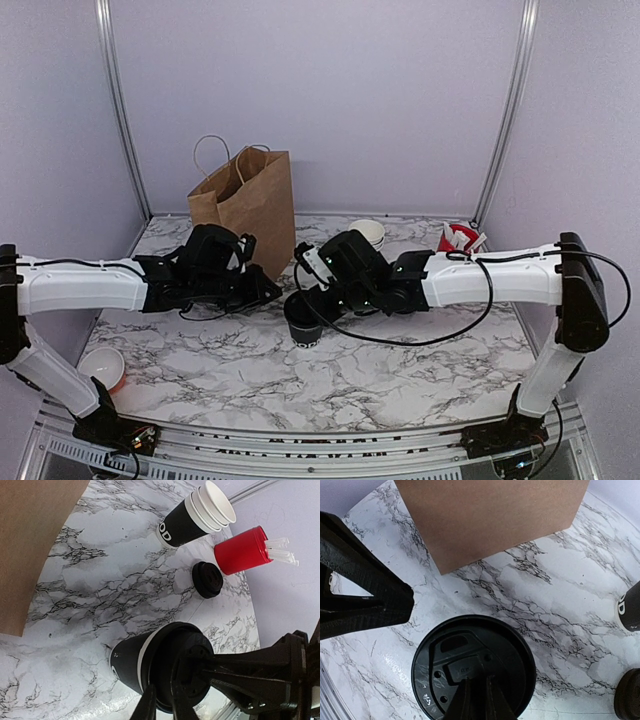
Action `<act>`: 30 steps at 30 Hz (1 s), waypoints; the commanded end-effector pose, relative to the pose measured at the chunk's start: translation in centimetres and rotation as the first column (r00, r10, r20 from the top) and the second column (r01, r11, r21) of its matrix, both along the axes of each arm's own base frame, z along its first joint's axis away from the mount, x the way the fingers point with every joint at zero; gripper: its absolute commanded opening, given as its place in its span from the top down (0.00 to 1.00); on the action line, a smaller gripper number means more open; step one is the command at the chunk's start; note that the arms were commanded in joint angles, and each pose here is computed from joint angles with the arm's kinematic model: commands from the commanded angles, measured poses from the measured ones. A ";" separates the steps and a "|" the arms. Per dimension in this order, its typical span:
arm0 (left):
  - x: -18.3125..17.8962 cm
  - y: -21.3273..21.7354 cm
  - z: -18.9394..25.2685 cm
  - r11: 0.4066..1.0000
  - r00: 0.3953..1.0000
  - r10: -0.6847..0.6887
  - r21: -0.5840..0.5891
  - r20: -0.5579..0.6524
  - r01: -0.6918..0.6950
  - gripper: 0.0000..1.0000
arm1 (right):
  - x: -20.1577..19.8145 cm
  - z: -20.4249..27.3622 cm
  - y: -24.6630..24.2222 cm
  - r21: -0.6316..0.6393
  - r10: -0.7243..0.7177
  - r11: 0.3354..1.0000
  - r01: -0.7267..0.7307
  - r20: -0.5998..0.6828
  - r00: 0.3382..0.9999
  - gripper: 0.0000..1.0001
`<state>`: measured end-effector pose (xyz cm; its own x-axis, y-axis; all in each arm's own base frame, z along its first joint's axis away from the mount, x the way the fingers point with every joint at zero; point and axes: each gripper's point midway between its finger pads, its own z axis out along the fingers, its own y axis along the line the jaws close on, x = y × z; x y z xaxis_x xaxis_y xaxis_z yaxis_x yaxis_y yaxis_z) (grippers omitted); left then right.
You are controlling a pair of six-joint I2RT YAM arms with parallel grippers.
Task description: Pack the takeout coffee
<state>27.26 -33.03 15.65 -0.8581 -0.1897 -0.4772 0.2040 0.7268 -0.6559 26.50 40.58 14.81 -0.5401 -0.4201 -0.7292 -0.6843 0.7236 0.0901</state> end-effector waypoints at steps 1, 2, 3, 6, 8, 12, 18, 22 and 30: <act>0.0 -0.6 1.4 0.999 0.999 -0.032 0.020 0.037 0.031 0.89 | 0.6 0.7 0.0 -0.003 -0.023 1.000 0.023 0.006 1.000 0.89; 0.1 -0.7 1.6 0.999 0.998 -0.036 0.020 0.042 0.035 0.89 | 0.5 0.5 0.0 -0.006 -0.021 1.000 0.021 0.005 1.000 0.90; 0.2 -1.0 2.2 0.999 0.998 -0.039 0.015 0.050 0.038 0.89 | 0.5 0.4 0.0 -0.008 -0.021 1.000 0.021 0.002 1.000 0.90; 0.6 -1.4 3.4 0.999 0.996 -0.047 0.010 0.074 0.047 0.90 | 0.4 0.0 0.0 -0.014 -0.019 1.000 0.019 -0.003 1.000 0.91; 0.8 -1.5 3.8 0.999 0.995 -0.051 0.010 0.084 0.050 0.90 | 0.3 -0.2 -0.1 -0.016 -0.018 1.000 0.018 -0.006 1.000 0.91; 0.7 -1.9 1.7 0.997 0.996 -0.072 0.043 0.048 0.070 0.90 | 0.3 -0.5 -0.1 -0.016 -0.017 1.000 0.017 -0.012 1.000 0.91; -1.2 -2.9 -6.0 0.983 0.986 -0.128 0.116 -0.103 0.140 0.92 | 0.3 -1.0 -0.1 -0.016 -0.024 1.000 0.024 -0.019 1.000 0.91; -1.9 -2.7 -6.6 0.985 0.986 -0.121 0.110 -0.118 0.134 0.93 | 0.1 -1.3 -0.3 -0.018 -0.026 0.999 0.026 -0.028 0.999 0.91; -1.1 -2.5 -2.5 0.989 0.994 -0.108 0.096 -0.033 0.110 0.92 | 0.0 -1.4 -0.6 -0.018 -0.035 0.999 0.034 -0.034 0.999 0.91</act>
<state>27.43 -36.94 14.24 -0.8659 -0.0938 -0.4914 0.2864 0.7124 -0.6406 26.57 40.61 14.56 -0.5530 -0.4047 -0.7283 -0.6723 0.7331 0.1030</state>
